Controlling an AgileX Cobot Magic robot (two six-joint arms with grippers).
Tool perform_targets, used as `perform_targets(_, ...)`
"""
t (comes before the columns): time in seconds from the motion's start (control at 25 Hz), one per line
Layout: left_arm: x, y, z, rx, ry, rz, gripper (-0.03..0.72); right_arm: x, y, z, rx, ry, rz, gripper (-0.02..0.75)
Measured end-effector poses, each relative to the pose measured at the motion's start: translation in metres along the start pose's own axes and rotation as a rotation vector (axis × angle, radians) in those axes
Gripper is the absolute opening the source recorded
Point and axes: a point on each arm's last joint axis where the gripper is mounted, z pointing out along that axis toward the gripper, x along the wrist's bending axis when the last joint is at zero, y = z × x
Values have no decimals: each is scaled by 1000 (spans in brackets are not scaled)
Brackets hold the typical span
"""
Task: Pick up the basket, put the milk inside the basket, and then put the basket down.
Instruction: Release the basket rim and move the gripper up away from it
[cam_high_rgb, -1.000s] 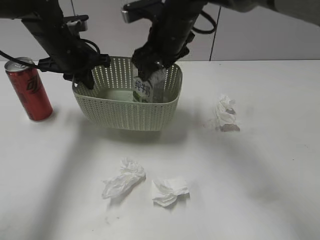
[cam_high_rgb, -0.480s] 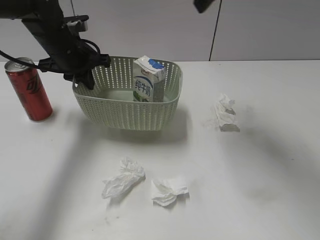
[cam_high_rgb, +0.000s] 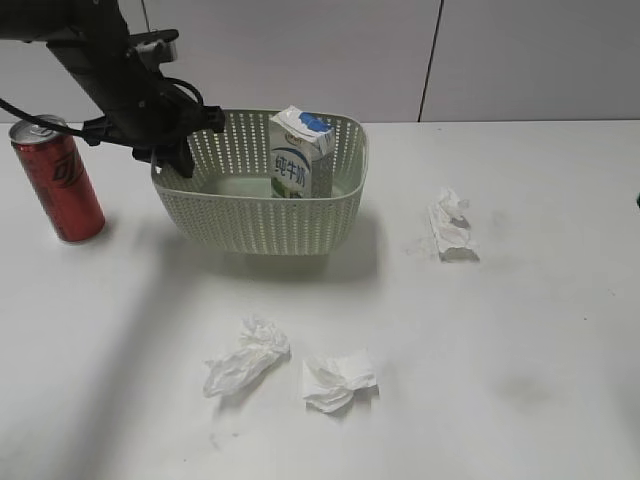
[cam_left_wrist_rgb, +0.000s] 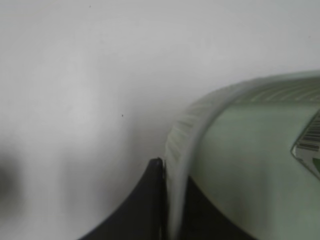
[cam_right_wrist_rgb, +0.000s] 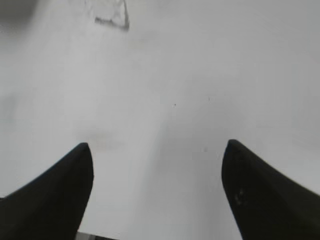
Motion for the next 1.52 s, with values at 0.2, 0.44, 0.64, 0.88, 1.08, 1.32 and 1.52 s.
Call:
perform_targets(0.2,2,-3,17,24,-7,-19,0,7,-64,-20,-91,39,22,595)
perform_targets(0.44,2,-2,24,16,-18,-35,120,10,-106,-52,-260,39,20,594)
perform_targets(0.64,0,0,24,-12,-38,-60,461,10,-117,-65,-326,36,18,594)
perform_targets(0.88,-1,-2,14,20,-32,-47,589,10,-117,-65,-325,36,18,594)
perform_targets(1.08,-7,-2,-31,9,-35,-18,596,10,-118,-65,-323,37,18,594)
perform_targets(1.32,-18,-16,-113,10,-38,47,594,10,-118,-64,-316,38,20,594)
perform_targets(1.52,-30,-39,-179,-19,30,160,594,11,-123,-54,-278,40,21,594)
